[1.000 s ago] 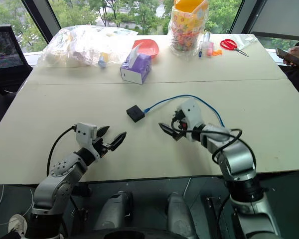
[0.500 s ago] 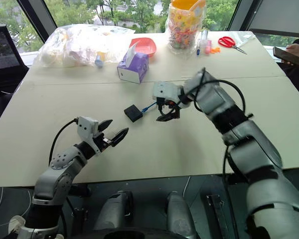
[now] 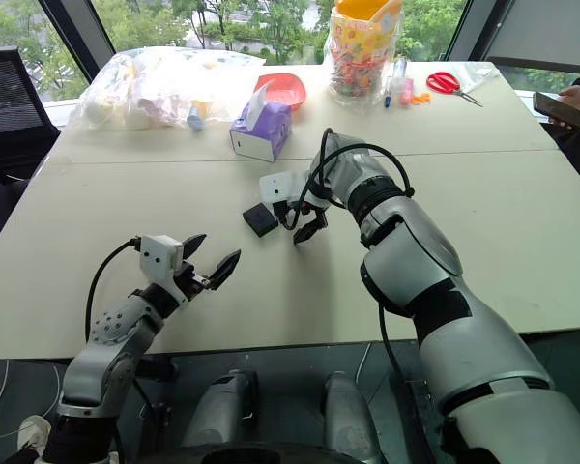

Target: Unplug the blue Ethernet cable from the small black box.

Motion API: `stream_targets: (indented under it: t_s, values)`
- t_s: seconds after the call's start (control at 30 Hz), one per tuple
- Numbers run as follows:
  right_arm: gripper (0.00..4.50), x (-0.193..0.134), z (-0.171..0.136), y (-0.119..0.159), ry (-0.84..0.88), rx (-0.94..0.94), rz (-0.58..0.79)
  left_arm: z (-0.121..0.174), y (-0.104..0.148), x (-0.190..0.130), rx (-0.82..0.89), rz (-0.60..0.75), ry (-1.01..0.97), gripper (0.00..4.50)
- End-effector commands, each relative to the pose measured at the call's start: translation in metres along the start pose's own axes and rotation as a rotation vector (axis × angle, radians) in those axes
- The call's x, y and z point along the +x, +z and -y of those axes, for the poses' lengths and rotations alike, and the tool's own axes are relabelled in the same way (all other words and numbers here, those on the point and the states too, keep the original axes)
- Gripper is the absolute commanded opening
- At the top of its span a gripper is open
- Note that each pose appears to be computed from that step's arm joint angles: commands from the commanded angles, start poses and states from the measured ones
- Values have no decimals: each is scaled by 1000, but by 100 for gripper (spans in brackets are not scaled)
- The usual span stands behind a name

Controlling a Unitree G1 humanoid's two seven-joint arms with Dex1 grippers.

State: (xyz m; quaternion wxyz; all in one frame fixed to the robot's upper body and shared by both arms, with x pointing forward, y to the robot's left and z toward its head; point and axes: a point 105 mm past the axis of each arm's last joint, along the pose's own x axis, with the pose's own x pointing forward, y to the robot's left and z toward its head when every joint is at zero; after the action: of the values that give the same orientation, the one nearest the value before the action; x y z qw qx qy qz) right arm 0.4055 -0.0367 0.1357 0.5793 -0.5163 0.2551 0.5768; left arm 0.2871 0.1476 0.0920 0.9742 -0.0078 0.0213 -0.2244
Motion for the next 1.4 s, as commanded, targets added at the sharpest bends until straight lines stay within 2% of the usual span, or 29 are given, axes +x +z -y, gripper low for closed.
stream_targets:
  t_s: [0.03,0.07,0.17,0.4,0.57,0.67,0.73,0.8,0.9,0.97,1.13,1.27,1.4]
  values:
    - [450,1,7,12,-45,-10,-11,-6,21,-7,50,73,44,448]
    - [450,2,7,12,-48,-11,-16,-7,23,-9,51,77,57,448]
    - [367,7,8,17,-57,-16,-24,-15,26,-18,57,78,100,450]
    - [17,17,4,36,-39,-19,17,-26,32,-29,55,80,146,450]
    - [7,17,6,40,-63,-43,47,-34,44,-26,-18,77,111,450]
    - [7,7,21,41,-203,-92,93,-26,47,-21,-72,22,-11,450]
    - [7,-2,24,43,-254,-152,167,-21,51,-18,-98,-3,-83,450]
    - [7,-14,27,46,-389,-226,262,-15,58,-12,-112,-16,-162,450]
    - [7,-29,29,45,-561,-140,320,-11,63,-5,-133,-44,-231,450]
    - [7,-51,10,50,-765,-203,363,-6,74,0,-164,-54,-323,450]
    - [7,-71,-21,52,-995,-307,319,-2,89,5,-199,-90,-468,450]
    - [7,-81,-34,61,-1083,-370,358,-3,94,10,-211,-109,-527,450]
    - [7,-78,-50,64,-1062,-432,367,-3,102,16,-210,-104,-564,450]
